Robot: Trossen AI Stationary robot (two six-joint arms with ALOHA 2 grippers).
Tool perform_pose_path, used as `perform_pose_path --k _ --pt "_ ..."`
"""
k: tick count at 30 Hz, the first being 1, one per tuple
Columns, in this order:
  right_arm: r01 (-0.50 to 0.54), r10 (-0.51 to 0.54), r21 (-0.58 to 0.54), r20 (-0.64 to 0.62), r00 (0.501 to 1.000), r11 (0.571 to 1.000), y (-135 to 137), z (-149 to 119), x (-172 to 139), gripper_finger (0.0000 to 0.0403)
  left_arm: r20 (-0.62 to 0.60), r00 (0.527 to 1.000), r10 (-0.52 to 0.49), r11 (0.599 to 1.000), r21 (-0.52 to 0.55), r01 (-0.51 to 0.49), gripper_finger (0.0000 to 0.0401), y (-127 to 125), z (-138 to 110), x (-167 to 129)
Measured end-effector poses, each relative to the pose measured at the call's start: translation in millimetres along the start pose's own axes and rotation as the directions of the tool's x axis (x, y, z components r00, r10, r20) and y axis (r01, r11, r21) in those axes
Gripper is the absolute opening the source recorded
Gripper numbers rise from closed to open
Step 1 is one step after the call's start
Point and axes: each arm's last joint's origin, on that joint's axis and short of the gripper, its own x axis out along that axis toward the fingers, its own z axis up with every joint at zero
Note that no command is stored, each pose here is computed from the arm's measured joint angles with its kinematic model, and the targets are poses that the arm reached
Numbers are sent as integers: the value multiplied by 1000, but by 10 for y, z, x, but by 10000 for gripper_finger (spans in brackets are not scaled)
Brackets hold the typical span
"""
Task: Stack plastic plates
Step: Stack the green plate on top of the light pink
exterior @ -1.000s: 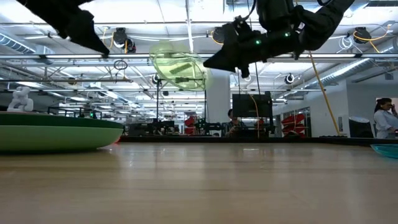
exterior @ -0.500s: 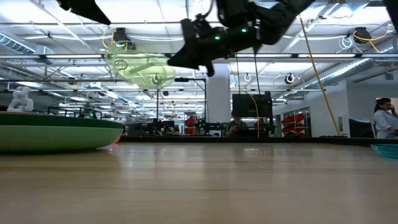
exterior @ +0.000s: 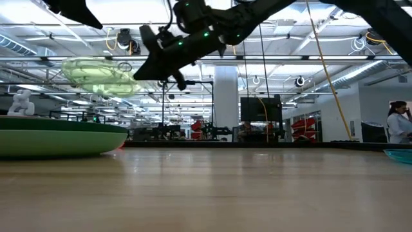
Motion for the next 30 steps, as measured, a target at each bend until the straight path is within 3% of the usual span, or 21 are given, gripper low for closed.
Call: perform_pose_path --k 14,25,30 --pt "-41 47 131 -47 998 991 -19 -245 503 0 -20 1000 -10 1000 -1 10 120 49 -52 -18" --pt "-27 40 153 -83 996 988 3 -336 549 1 -19 1000 -11 1000 6 11 120 49 -51 -18" --pt "-10 29 162 -113 993 987 -4 -365 545 25 -19 1000 -11 1000 10 11 120 47 -52 -17"
